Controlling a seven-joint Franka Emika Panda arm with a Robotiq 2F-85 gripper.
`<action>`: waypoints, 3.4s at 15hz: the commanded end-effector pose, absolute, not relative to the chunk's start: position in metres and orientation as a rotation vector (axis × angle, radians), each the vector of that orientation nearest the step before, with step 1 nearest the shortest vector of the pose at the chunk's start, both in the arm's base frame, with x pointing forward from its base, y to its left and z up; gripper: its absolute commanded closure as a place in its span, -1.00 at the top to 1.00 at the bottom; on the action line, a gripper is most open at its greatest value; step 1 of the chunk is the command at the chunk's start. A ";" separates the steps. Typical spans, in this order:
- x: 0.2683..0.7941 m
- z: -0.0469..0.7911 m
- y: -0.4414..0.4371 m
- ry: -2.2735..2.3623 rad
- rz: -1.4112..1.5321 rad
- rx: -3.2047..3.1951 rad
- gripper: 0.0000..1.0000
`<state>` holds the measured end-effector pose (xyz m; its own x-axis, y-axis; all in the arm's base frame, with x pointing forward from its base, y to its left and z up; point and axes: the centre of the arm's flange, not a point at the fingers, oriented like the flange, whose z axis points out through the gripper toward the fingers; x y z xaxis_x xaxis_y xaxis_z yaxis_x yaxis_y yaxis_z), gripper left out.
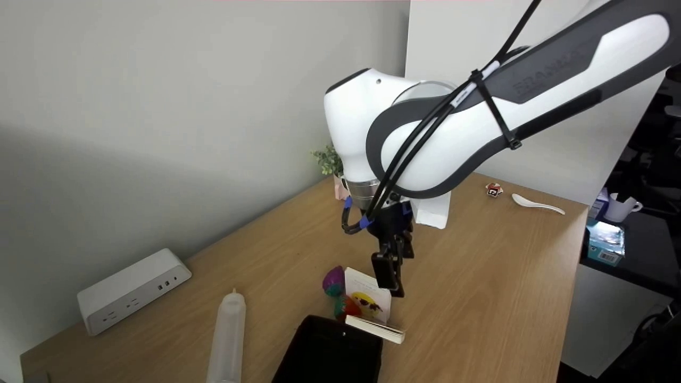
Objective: Put the yellow-white book and the red fruit plush toy in the black box
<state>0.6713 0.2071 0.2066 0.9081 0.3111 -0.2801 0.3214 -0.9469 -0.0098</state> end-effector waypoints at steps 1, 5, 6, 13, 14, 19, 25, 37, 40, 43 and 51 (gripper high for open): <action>0.680 0.202 0.207 0.441 -0.360 3.106 1.00; 0.690 0.199 0.209 0.363 -0.292 3.133 1.00; 0.691 0.196 0.209 0.347 -0.284 3.135 1.00; 0.699 0.168 0.215 0.288 -0.325 3.108 1.00; 0.700 0.165 0.216 0.285 -0.332 3.105 0.50; 0.703 0.152 0.219 0.274 -0.354 3.101 -0.13; 0.704 0.148 0.223 0.254 -0.356 3.095 -0.96; 0.684 0.197 0.236 0.054 -0.088 2.960 -0.93; 0.679 0.217 0.249 0.042 0.010 2.918 -0.93; 0.674 0.236 0.263 0.051 0.067 2.889 -0.93; 0.673 0.245 0.278 0.253 0.032 2.959 -0.93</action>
